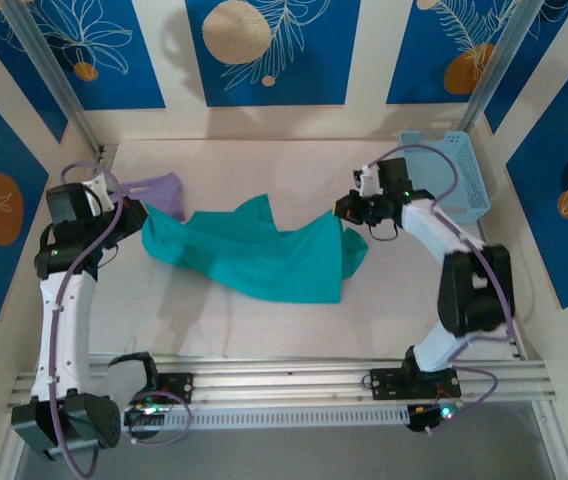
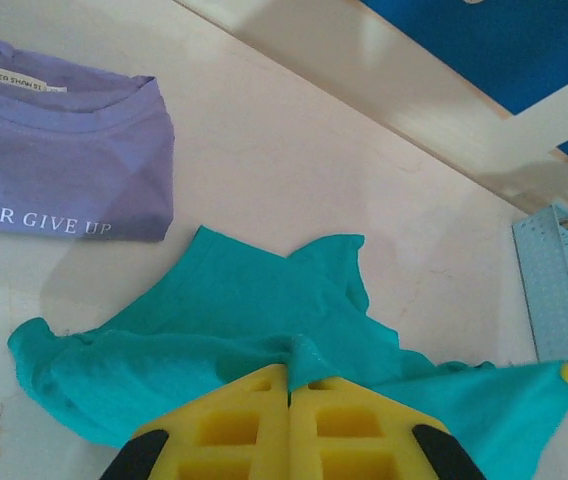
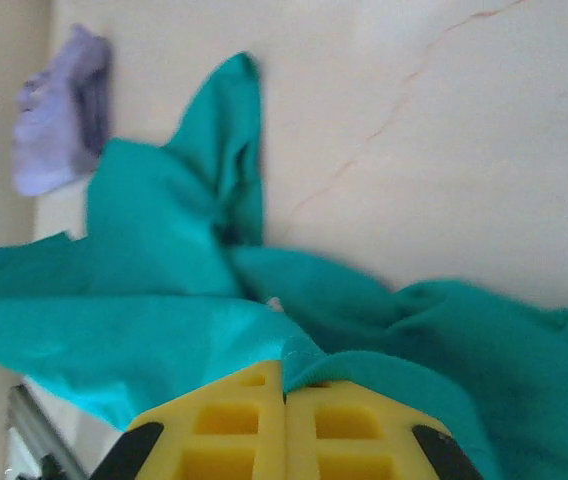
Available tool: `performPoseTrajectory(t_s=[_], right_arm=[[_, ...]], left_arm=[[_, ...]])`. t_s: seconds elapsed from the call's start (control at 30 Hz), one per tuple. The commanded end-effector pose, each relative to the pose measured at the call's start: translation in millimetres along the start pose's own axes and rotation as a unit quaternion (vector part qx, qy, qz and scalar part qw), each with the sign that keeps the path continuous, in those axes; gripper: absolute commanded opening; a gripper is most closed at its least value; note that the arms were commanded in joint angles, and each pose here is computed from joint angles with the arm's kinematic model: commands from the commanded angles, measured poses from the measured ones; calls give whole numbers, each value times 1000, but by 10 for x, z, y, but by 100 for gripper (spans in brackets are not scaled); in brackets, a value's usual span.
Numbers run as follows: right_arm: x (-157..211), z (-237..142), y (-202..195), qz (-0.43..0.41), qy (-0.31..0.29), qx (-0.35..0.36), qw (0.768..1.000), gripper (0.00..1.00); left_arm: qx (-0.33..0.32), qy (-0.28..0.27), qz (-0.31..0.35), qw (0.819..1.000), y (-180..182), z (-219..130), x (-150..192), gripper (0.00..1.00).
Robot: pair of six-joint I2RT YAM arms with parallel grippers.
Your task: Fold the inside-out t-shirt
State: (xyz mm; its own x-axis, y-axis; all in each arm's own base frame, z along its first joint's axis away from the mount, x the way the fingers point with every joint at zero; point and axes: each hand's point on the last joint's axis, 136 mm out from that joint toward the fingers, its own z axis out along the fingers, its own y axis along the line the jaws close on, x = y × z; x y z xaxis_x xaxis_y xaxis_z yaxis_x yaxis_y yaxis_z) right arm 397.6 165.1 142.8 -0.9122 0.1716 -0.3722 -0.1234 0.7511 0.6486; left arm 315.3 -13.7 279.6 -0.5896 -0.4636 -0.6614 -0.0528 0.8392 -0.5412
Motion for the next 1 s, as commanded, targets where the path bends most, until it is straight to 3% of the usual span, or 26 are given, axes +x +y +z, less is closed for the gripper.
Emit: performPoseTrajectory(t_s=[0.0, 0.1, 0.23, 0.47, 0.97], right_arm=[[-149, 17, -107, -10, -2, 54, 999, 18], [16, -86, -195, -21, 2, 82, 996, 34], [409, -281, -299, -29, 9, 119, 992, 45], [1119, -245, -321, -10, 57, 101, 993, 45], [1405, 255, -561, 27, 117, 90, 989, 43]], left_arm=[[12, -3, 19, 1000, -32, 3, -17, 0], [13, -7, 21, 1000, -30, -1, -14, 0], [20, -3, 18, 1000, -29, 32, 20, 0], [29, -1, 14, 999, -26, 84, 46, 0], [37, -4, 19, 999, -62, 47, 66, 0]])
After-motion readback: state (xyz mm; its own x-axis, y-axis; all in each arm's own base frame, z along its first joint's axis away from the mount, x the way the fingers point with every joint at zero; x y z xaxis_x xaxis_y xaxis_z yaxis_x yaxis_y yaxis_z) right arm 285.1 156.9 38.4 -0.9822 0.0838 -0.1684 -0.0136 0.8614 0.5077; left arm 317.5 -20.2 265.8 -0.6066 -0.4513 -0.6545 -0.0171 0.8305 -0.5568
